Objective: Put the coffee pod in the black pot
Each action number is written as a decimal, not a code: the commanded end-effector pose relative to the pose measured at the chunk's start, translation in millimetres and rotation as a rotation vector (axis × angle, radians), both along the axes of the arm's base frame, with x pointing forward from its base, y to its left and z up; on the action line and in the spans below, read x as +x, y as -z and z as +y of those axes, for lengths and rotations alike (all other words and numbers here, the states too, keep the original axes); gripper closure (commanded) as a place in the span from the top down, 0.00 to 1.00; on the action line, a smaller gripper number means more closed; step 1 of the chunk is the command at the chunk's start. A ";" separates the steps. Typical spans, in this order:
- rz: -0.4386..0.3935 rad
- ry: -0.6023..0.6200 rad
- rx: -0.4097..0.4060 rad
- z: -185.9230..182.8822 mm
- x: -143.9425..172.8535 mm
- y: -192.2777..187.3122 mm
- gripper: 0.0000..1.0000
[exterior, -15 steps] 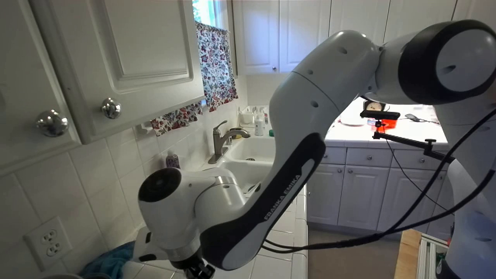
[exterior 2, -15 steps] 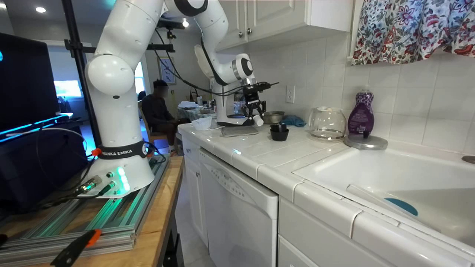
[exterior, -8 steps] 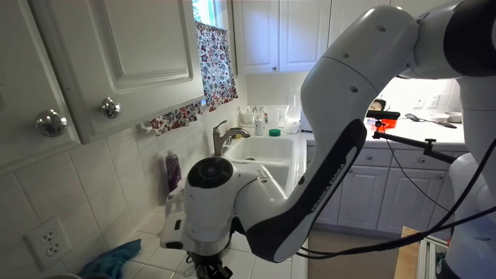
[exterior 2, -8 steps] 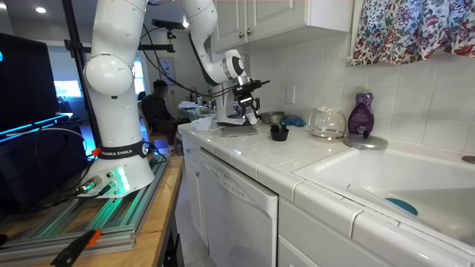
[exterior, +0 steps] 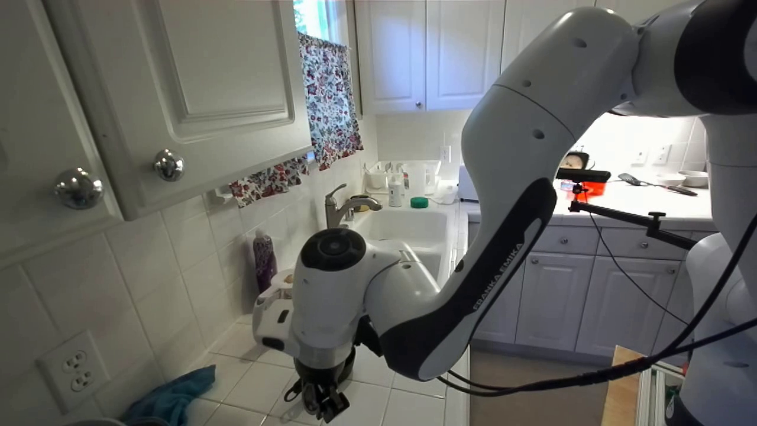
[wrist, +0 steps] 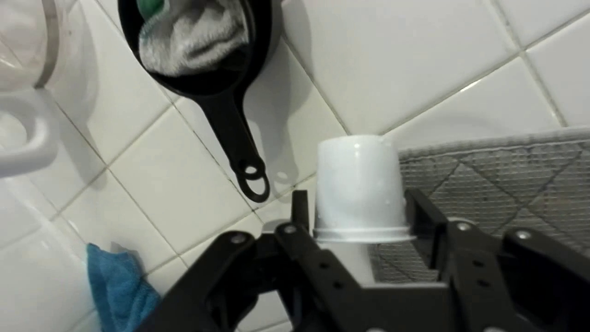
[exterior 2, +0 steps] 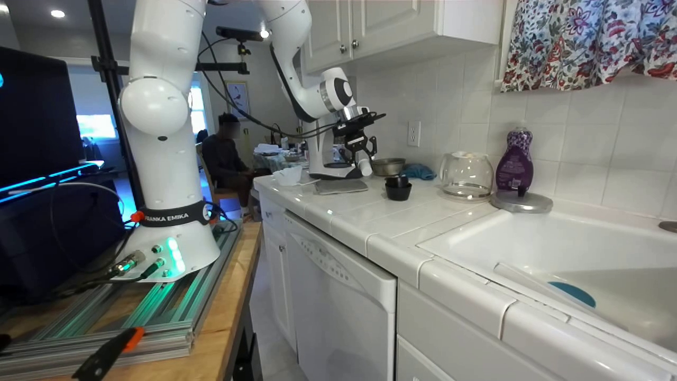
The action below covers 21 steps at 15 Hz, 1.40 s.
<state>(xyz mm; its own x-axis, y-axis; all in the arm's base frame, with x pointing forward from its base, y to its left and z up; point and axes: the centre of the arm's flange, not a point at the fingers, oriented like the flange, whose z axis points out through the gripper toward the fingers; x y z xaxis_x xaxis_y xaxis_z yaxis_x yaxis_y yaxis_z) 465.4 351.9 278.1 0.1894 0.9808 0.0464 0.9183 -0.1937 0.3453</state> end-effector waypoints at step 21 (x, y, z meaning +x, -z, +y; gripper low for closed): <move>-0.353 0.693 0.365 -114.5 1.2 -33.8 0.29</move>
